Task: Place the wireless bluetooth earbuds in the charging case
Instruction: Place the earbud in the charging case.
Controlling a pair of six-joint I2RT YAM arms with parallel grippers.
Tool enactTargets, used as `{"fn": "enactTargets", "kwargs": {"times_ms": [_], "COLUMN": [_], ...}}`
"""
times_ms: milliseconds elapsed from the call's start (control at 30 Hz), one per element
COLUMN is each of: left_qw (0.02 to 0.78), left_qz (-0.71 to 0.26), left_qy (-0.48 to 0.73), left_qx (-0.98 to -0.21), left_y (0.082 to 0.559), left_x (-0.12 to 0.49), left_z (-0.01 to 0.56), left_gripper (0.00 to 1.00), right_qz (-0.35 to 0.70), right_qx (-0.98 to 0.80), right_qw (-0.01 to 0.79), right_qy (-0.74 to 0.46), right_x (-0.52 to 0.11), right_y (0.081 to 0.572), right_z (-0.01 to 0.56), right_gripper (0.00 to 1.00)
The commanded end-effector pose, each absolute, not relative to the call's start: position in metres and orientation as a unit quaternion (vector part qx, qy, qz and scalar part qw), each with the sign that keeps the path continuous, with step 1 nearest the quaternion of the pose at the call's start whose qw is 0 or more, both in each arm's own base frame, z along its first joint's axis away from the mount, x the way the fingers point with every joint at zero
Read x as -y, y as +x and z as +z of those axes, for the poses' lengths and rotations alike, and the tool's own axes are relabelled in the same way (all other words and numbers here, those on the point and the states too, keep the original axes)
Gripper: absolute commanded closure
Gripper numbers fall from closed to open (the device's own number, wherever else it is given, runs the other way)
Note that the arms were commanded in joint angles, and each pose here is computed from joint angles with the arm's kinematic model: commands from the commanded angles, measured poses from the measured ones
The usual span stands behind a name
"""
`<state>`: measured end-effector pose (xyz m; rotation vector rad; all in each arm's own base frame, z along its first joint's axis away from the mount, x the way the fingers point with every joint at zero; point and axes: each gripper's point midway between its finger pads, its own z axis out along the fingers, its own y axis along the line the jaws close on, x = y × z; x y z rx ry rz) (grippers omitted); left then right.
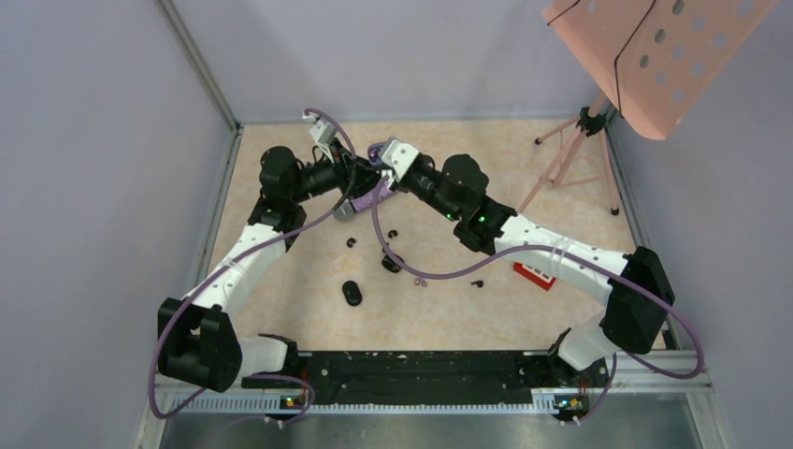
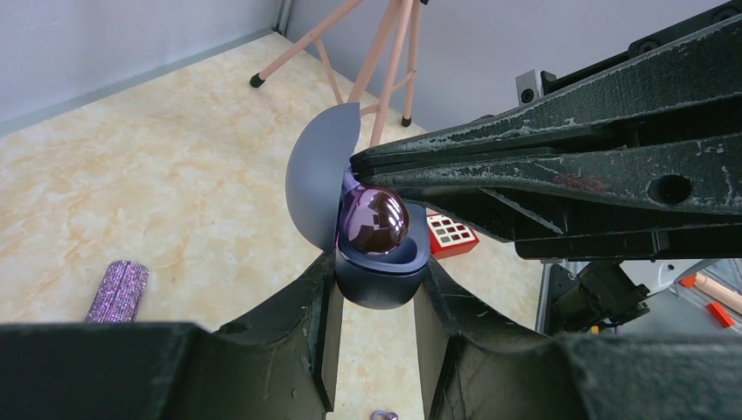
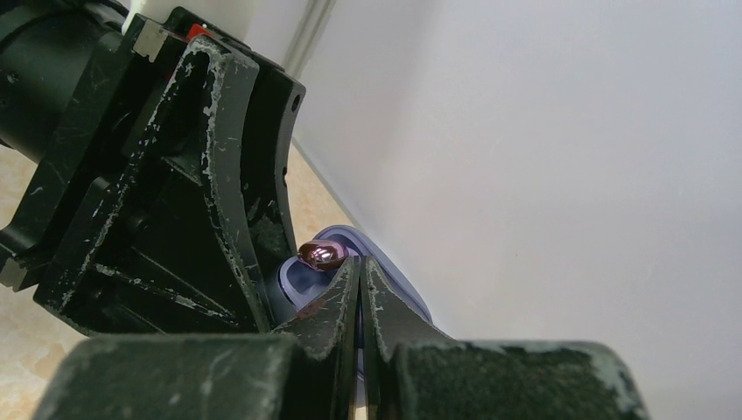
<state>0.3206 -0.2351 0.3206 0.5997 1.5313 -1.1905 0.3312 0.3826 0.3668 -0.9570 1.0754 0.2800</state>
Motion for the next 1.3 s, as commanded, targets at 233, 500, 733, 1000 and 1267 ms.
{"fn": "enactTargets", "kwargs": {"times_ms": [233, 500, 733, 1000, 1267], "left_qw": [0.55, 0.548, 0.548, 0.55, 0.549], "left_qz": [-0.507, -0.509, -0.507, -0.507, -0.508], "left_qy": [0.282, 0.273, 0.269, 0.268, 0.264], "left_qx": [-0.601, -0.605, -0.608, -0.608, -0.609], "left_y": [0.314, 0.317, 0.319, 0.322, 0.325], "left_x": [0.239, 0.238, 0.237, 0.236, 0.235], "left_z": [0.352, 0.351, 0.35, 0.352, 0.351], "left_gripper": [1.0, 1.0, 1.0, 1.0, 1.0], "right_qz": [0.124, 0.131, 0.135, 0.129, 0.126], "right_qx": [-0.474, -0.469, -0.469, -0.472, -0.471], "right_qw": [0.758, 0.752, 0.749, 0.747, 0.748], "right_qy": [-0.432, -0.444, -0.448, -0.45, -0.45], "right_x": [-0.382, -0.383, -0.382, -0.378, -0.372], "right_y": [0.33, 0.325, 0.322, 0.322, 0.321], "right_z": [0.378, 0.377, 0.375, 0.374, 0.377], "right_gripper": [1.0, 0.92, 0.92, 0.91, 0.91]}}
